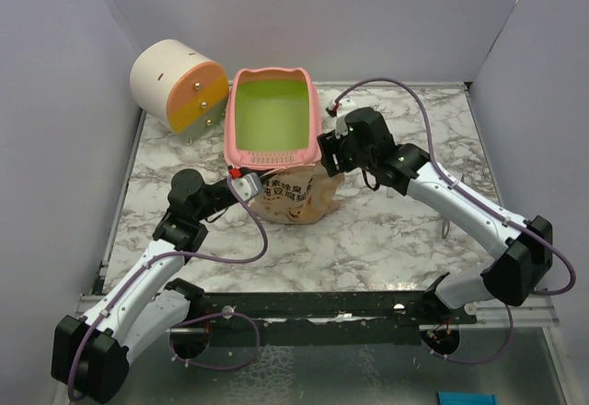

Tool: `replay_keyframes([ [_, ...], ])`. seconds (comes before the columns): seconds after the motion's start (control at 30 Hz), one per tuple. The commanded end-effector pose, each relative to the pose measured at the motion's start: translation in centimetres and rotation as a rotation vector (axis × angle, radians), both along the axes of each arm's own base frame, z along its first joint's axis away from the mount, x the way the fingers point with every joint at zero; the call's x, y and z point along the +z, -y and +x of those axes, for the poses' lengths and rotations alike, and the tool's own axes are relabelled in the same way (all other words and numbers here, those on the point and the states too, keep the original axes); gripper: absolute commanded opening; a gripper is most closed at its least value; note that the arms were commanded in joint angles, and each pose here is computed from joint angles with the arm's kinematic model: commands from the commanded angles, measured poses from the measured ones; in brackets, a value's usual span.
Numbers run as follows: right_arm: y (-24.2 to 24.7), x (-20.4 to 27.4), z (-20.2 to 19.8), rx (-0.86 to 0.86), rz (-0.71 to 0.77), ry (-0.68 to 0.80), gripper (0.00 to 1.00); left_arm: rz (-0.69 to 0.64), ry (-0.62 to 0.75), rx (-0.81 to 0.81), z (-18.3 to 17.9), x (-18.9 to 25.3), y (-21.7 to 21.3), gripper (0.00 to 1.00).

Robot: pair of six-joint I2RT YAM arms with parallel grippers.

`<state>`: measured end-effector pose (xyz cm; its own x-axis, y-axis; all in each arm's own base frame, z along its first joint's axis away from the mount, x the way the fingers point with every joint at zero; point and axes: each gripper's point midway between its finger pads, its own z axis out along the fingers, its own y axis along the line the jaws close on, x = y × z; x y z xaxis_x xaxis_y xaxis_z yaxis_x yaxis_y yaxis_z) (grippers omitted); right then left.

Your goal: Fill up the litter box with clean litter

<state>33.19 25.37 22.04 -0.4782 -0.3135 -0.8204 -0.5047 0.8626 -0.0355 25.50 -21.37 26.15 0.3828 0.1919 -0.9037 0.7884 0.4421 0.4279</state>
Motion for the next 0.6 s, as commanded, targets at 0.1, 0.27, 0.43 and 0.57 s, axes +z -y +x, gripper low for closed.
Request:
replay_keyframes([
  [0.1,0.0,1.6,-2.0,0.076,0.033,-0.027,0.65,-0.094,0.244,-0.049,-0.8,7.7,0.6,0.0],
  [0.27,0.0,0.5,-2.2,0.094,0.006,-0.05,0.64,-0.094,0.245,-0.055,-0.7,7.9,0.8,0.0],
  [0.43,-0.8,0.0,-3.3,0.163,0.014,-0.105,0.64,-0.098,0.246,-0.058,-0.7,8.2,0.9,0.0],
  [0.57,0.0,-2.0,-3.6,0.156,-0.046,-0.141,0.64,-0.098,0.251,-0.063,-0.7,8.4,1.0,0.0],
])
